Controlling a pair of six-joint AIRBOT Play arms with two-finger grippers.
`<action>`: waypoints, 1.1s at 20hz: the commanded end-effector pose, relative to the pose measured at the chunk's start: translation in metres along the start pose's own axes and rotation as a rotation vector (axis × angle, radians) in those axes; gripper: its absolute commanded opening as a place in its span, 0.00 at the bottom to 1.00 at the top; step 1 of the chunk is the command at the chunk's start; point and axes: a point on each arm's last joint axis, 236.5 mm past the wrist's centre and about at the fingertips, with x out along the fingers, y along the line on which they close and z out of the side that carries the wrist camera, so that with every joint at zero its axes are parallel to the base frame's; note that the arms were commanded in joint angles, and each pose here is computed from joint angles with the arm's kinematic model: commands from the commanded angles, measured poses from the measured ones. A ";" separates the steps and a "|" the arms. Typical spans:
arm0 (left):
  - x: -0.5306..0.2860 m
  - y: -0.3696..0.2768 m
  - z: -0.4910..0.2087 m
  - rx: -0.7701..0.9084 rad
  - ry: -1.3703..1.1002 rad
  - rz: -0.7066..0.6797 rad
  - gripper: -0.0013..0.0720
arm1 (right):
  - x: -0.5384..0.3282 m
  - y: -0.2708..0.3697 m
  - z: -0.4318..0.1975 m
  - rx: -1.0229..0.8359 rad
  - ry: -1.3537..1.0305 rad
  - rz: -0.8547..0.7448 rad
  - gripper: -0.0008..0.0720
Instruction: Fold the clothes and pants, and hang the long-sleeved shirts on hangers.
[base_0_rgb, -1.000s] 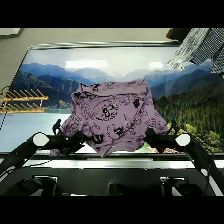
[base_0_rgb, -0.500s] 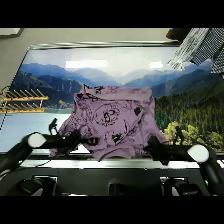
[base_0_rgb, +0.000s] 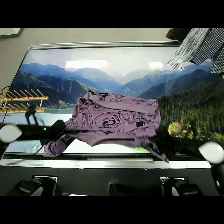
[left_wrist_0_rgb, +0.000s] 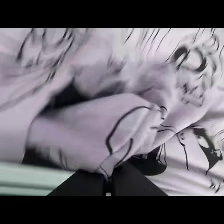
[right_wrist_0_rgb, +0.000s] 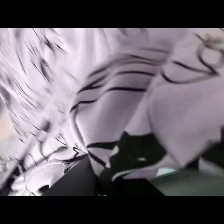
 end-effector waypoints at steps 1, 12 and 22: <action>0.036 -0.027 0.029 0.056 0.086 0.006 0.05 | 0.056 0.028 0.042 0.052 0.011 0.024 0.06; 0.014 -0.048 0.119 0.423 -0.050 0.115 0.78 | -0.018 0.069 0.085 -0.581 -0.222 -0.106 0.62; 0.018 -0.018 0.087 0.492 -0.108 0.157 0.78 | 0.084 0.054 -0.011 -1.040 -0.065 -0.466 0.76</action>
